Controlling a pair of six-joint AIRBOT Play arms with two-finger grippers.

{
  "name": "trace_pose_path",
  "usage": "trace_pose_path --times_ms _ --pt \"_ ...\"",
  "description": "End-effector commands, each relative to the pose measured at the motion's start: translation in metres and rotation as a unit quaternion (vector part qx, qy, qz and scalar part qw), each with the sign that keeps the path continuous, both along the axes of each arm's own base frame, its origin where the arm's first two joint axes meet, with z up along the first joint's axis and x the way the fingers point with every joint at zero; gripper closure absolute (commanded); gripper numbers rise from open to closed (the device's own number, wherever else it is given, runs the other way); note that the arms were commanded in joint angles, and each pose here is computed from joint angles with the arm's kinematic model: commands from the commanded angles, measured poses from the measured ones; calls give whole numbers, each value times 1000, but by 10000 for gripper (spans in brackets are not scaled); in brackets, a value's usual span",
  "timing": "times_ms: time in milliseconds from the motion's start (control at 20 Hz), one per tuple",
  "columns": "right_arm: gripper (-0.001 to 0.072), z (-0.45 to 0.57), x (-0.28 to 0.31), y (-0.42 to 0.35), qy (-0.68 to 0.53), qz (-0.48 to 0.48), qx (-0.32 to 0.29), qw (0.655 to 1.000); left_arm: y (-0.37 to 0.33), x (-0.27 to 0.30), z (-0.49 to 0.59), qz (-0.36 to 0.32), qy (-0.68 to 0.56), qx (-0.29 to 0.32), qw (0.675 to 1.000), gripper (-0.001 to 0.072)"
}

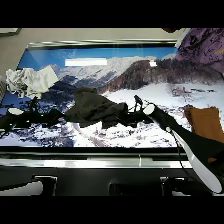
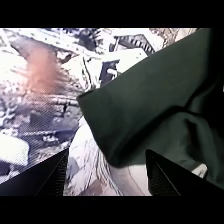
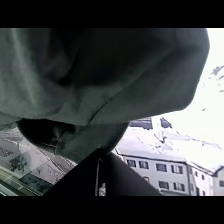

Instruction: Fold the clothes and pants, and hang the long-sleeved shirts on hangers.

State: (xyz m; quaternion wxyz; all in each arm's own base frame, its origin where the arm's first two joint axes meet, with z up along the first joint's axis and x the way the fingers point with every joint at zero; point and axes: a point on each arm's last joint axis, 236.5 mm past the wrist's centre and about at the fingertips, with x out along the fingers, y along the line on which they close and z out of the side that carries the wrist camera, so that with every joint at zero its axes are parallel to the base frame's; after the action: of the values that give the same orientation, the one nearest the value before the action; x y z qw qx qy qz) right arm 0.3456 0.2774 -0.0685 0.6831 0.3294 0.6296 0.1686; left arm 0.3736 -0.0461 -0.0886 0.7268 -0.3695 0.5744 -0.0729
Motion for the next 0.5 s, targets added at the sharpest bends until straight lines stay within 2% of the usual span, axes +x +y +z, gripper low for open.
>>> trace_pose_path --times_ms 0,50,100,150,200,300,450 --pt "686 7 -3 1 0 4 2 1000 -8 11 -16 10 -6 -2 1000 185" --pt "686 11 -3 1 -3 5 4 1000 -10 13 -19 10 -7 3 1000 195" --pt "686 15 -3 1 -8 6 5 1000 -13 14 -22 9 -7 7 1000 260" --pt "686 20 -3 -1 -13 6 2 1000 -14 16 -24 10 -10 10 1000 401" --pt "686 24 -3 -4 -17 3 -4 1000 -15 19 -23 11 -14 11 1000 697" --pt "687 34 -2 -16 -38 4 -30 999 -14 32 -7 19 -34 4 999 689" --pt "687 61 5 -49 -98 0 -96 991 -2 67 56 1 -129 38 991 692"
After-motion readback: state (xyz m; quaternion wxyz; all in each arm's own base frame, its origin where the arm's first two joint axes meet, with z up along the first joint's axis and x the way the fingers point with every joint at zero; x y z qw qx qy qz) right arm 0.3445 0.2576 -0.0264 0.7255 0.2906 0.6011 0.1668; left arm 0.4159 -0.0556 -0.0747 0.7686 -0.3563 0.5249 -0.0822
